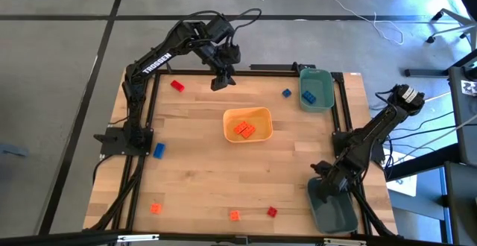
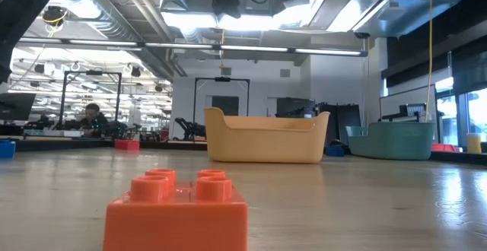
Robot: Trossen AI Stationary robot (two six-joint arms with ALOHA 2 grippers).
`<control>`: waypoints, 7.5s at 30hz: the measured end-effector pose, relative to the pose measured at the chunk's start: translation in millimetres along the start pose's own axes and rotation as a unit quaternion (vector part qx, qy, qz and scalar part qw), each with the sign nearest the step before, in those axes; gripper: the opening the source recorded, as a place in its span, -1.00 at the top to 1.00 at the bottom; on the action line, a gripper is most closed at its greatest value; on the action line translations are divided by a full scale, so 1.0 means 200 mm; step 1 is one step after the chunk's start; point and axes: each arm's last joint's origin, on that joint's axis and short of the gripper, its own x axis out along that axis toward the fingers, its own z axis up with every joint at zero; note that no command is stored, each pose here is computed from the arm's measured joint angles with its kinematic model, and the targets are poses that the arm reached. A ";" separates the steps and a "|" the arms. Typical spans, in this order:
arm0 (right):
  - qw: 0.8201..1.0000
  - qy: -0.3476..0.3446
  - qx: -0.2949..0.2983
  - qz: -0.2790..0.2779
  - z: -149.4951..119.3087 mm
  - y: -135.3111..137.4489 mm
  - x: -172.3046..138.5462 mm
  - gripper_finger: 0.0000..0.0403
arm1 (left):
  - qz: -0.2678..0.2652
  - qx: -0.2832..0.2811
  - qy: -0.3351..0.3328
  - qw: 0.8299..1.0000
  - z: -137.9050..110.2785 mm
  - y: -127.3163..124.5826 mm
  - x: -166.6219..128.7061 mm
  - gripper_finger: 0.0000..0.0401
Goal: Sort & place blocks by color
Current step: Put the red game piece into the gray bin, then put the orange game piece into the yellow bin
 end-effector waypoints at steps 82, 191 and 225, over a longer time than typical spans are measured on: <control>0.873 -0.414 -0.258 0.012 0.41 0.24 -0.83 0.03 | 0.070 -0.158 0.098 0.980 -0.16 -0.02 -0.14 0.03; 0.753 -0.568 -0.326 -0.065 0.68 0.10 -1.35 0.03 | -0.076 -0.032 0.272 0.959 -1.78 -1.97 0.40 0.06; 0.696 -0.483 -0.527 0.061 0.64 0.14 -1.32 0.03 | -0.026 -0.071 0.250 0.965 -1.85 -2.01 0.53 0.06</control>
